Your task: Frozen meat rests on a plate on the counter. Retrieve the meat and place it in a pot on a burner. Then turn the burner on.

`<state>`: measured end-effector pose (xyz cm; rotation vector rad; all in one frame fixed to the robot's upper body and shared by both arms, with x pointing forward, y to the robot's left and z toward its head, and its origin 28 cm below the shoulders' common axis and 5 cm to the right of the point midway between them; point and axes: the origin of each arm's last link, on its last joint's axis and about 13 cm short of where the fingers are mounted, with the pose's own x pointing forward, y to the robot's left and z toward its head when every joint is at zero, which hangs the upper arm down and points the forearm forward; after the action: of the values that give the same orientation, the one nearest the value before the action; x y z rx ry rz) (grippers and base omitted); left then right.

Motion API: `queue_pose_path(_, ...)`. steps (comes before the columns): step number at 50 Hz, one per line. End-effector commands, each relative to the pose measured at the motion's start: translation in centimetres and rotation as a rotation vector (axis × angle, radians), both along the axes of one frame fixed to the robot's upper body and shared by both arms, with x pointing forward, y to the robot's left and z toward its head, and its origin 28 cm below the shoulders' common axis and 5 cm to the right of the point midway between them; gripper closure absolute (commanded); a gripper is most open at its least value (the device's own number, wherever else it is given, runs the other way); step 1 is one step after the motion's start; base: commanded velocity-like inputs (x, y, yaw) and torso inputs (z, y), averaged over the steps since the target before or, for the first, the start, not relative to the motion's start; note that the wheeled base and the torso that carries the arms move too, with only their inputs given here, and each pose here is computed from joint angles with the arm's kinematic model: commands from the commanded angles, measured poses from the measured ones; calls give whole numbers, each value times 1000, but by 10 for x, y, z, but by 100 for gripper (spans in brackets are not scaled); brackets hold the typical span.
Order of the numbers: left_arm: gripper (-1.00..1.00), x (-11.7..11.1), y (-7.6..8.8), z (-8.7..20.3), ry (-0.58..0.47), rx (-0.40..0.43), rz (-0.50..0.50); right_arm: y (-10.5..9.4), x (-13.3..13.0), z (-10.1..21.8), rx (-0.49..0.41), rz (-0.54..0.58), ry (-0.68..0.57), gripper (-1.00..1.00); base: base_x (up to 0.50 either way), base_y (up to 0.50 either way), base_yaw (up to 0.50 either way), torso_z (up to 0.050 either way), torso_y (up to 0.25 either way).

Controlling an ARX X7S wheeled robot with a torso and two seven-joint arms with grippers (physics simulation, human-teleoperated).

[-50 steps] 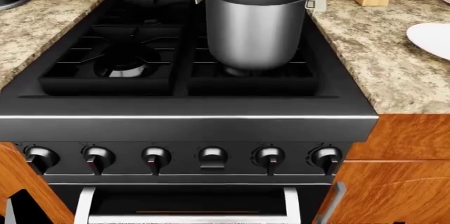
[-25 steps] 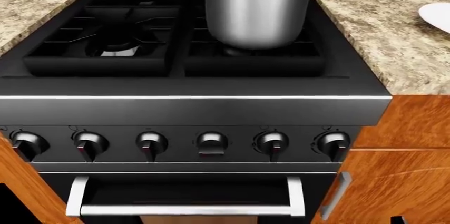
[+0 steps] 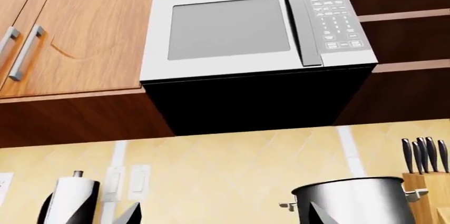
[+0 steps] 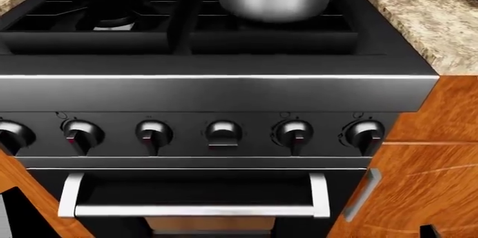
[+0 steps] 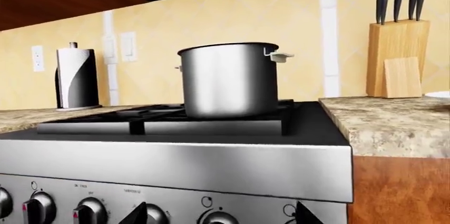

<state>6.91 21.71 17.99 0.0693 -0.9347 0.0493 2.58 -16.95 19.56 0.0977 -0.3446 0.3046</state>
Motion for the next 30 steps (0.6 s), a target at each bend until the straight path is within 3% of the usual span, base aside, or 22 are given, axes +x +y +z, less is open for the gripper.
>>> queue_pose_path(1,-100,1,0,0,8,-7,7,-1,0,-1,7,-4,5,-100,0,0,0,-50,-59)
queue_pose_path(11,-100,2,0,0,9,0,6,-5,1,-1,17,-25,24,-100,0,0,0,-42,-86)
queue_pose_path(20,-100,1,0,0,-7,-5,2,-8,5,1,17,-70,62,-100,0,0,0,0,-5)
queue_pose_path(30,-100,3,-1,0,1,-3,-4,3,18,9,-1,-126,57,-100,0,0,0,0,0)
